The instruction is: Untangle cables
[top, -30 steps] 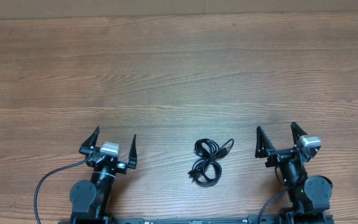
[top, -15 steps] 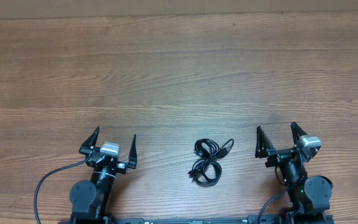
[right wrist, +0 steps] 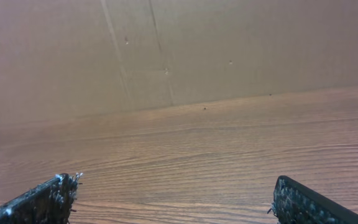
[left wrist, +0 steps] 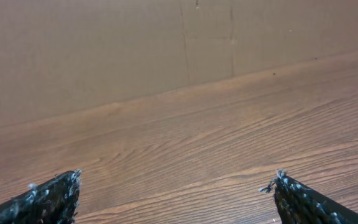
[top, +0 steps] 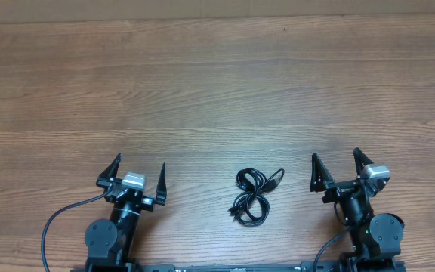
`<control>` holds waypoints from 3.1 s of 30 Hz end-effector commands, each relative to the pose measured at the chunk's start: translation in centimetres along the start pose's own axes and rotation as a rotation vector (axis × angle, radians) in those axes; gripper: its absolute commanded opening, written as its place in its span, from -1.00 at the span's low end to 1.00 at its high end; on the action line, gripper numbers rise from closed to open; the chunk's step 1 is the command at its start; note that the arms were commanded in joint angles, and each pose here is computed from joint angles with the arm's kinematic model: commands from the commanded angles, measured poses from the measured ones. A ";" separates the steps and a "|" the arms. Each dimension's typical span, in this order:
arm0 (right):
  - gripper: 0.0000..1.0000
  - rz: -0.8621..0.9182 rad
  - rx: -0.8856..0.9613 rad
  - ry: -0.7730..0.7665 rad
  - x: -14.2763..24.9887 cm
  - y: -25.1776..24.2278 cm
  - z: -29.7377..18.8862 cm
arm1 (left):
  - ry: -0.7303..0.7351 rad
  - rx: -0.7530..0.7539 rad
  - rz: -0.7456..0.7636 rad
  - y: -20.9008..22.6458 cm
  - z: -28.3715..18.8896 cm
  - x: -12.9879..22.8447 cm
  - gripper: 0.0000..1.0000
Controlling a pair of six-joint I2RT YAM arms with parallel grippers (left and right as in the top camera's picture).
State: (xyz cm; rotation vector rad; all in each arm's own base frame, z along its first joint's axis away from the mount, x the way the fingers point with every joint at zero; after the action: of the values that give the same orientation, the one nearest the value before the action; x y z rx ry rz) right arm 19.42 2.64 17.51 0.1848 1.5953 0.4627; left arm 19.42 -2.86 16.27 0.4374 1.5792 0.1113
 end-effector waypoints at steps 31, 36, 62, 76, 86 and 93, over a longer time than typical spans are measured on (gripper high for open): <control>1.00 0.003 0.012 -0.005 0.2 -0.3 0.0 | 0.006 -0.016 0.016 0.2 0.0 0.2 0.99; 1.00 0.003 0.012 -0.005 0.2 -0.3 0.0 | 0.004 -0.016 -0.074 0.2 0.0 0.2 0.99; 1.00 0.003 0.012 -0.005 0.2 -0.3 0.0 | 0.052 0.063 -0.109 0.4 -2.2 -3.5 0.99; 1.00 0.003 0.012 -0.005 0.2 -0.3 0.0 | 0.211 0.213 -0.142 0.6 -3.4 -7.8 0.99; 1.00 0.003 0.012 -0.005 0.2 -0.3 0.0 | 0.471 0.455 -0.171 0.7 1.1 -10.7 0.99; 1.00 0.003 0.012 -0.005 0.2 -0.3 0.0 | 0.660 0.682 -0.194 -1.6 5.2 -9.5 0.99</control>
State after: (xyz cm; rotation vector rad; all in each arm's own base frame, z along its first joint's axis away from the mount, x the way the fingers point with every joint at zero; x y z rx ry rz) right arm 19.42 2.64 17.52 0.1844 1.5946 0.4625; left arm 23.21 -6.82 24.57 0.6924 2.2919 -0.4046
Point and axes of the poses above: each gripper's point midway between its finger pads, its own z axis out along the fingers, its own y axis along the line the jaws close on, x = y × z, the point moved 5 cm from there along -z, back along the fingers, and after that the axes turned 12 degrees about z, right-handed, at the moved point
